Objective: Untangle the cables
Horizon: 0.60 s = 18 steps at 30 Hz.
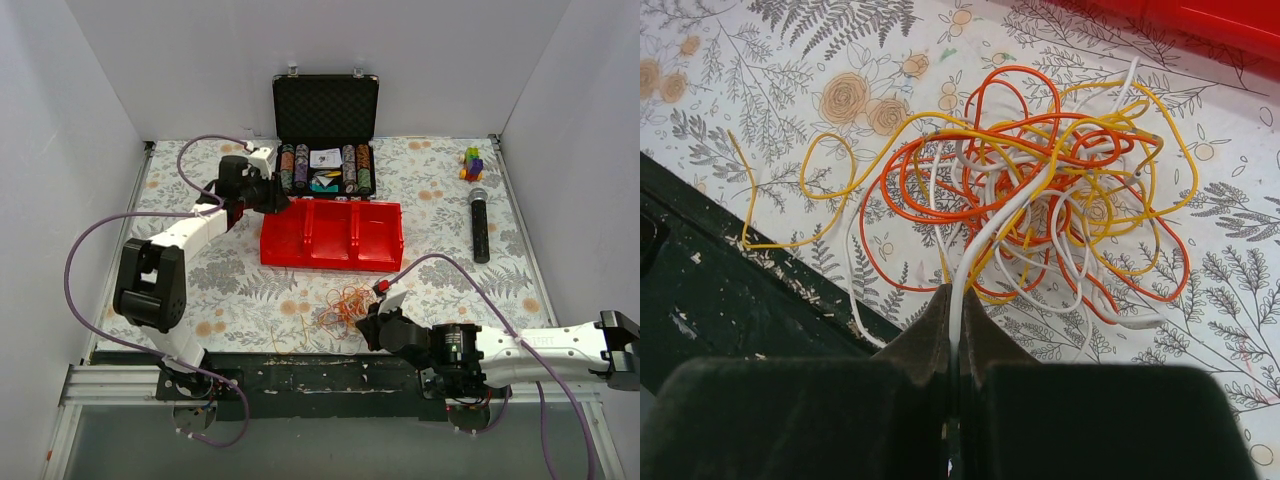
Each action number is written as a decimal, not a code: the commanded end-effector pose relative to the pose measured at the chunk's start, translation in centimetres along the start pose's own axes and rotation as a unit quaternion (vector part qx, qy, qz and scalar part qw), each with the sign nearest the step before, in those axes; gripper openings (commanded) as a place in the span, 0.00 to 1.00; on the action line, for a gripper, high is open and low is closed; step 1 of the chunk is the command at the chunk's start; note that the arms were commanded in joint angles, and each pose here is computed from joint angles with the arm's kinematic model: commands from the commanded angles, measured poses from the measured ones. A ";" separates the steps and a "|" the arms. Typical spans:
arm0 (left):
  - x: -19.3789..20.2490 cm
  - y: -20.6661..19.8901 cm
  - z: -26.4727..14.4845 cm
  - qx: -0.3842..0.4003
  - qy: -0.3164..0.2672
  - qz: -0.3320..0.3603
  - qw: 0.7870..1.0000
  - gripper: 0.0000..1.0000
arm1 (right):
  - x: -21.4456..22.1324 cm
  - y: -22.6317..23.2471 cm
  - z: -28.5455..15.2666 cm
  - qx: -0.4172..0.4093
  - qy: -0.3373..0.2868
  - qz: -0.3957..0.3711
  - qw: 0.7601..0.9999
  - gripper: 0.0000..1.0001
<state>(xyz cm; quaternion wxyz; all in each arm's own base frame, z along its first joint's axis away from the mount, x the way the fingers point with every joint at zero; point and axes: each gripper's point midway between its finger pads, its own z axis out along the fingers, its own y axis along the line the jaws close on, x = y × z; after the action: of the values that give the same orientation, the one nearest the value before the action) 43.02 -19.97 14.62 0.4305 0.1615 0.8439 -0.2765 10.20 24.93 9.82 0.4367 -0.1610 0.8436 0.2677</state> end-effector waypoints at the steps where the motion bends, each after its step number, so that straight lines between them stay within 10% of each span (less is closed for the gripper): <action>1: -0.5 0.5 -0.7 -0.039 -0.001 0.035 0.999 0.67 | -1.7 0.7 -0.2 -0.005 -0.028 0.017 0.999 0.01; 5: -1.2 0.3 -1.1 -0.051 0.013 0.056 0.997 0.98 | -1.9 0.7 -0.2 -0.002 -0.030 0.009 0.999 0.01; 12: -5.5 -8.8 -7.3 0.123 -0.018 0.132 0.983 0.98 | -1.9 0.7 -0.2 -0.001 -0.029 0.005 1.000 0.01; 18: 6.6 -17.6 -11.0 0.276 0.122 0.205 0.931 0.98 | -1.5 0.5 0.1 0.001 -0.028 0.009 1.000 0.01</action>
<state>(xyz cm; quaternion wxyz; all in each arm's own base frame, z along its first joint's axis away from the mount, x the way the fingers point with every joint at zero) 34.40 -24.03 23.51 0.4264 0.3521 0.7702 -0.3179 10.36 24.79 9.83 0.4412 -0.1639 0.8423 0.2626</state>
